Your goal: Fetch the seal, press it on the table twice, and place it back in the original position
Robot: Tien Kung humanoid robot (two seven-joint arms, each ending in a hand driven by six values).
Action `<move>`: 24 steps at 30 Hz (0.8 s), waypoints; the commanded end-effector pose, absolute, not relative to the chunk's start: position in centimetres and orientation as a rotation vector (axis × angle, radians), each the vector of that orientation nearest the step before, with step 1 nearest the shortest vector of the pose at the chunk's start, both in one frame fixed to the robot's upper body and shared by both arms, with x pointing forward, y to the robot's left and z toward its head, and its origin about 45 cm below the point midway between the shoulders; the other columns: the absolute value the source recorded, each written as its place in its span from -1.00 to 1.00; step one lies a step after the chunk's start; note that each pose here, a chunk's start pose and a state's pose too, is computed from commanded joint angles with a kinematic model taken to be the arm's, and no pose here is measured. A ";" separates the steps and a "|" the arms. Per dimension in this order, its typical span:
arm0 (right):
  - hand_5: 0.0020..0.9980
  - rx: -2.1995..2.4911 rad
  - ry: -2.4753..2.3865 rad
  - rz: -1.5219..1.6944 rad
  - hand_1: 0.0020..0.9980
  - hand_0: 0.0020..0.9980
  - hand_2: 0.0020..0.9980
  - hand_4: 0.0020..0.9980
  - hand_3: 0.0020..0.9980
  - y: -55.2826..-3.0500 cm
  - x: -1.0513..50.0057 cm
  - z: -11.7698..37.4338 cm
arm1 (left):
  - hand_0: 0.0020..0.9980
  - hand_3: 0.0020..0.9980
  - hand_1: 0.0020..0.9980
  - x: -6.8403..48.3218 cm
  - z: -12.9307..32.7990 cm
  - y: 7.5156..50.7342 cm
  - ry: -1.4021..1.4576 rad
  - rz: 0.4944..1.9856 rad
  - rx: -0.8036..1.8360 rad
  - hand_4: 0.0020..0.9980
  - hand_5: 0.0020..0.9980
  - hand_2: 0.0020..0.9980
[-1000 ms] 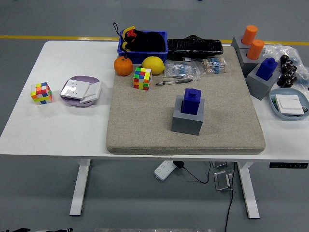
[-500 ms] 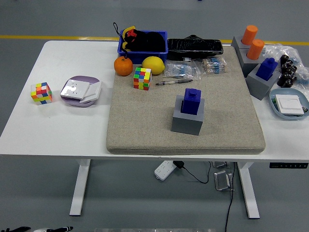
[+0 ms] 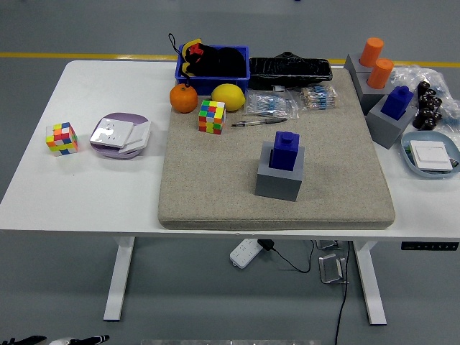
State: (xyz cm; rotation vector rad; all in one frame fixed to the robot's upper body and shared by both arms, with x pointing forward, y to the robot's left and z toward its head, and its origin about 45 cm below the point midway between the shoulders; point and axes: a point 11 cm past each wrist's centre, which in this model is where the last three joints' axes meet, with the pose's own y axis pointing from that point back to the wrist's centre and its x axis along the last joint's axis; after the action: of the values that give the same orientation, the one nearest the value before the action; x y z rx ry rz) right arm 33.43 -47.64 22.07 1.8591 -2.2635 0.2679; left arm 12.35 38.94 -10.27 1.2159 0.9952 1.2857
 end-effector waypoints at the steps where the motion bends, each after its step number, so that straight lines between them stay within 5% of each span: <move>1: -0.37 1.859 -2.264 0.267 0.53 0.72 0.51 0.98 0.47 -47.7 33.4 22.1 | 0.63 0.67 0.63 12.3 -10.3 39.0 0.994 1.286 1.217 0.58 -0.18 0.58; 24: -0.34 1.916 -2.260 0.255 0.52 0.71 0.48 1.00 0.45 -48.0 32.8 22.7 | 0.63 0.67 0.63 12.0 -10.3 39.0 0.998 1.277 1.219 0.58 -0.18 0.58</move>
State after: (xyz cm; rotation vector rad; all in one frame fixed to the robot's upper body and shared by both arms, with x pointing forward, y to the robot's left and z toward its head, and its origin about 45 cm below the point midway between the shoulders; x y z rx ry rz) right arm 32.84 -48.03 22.65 1.9159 -2.2604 0.2546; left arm 12.04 38.99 -10.32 1.2195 0.9985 1.2773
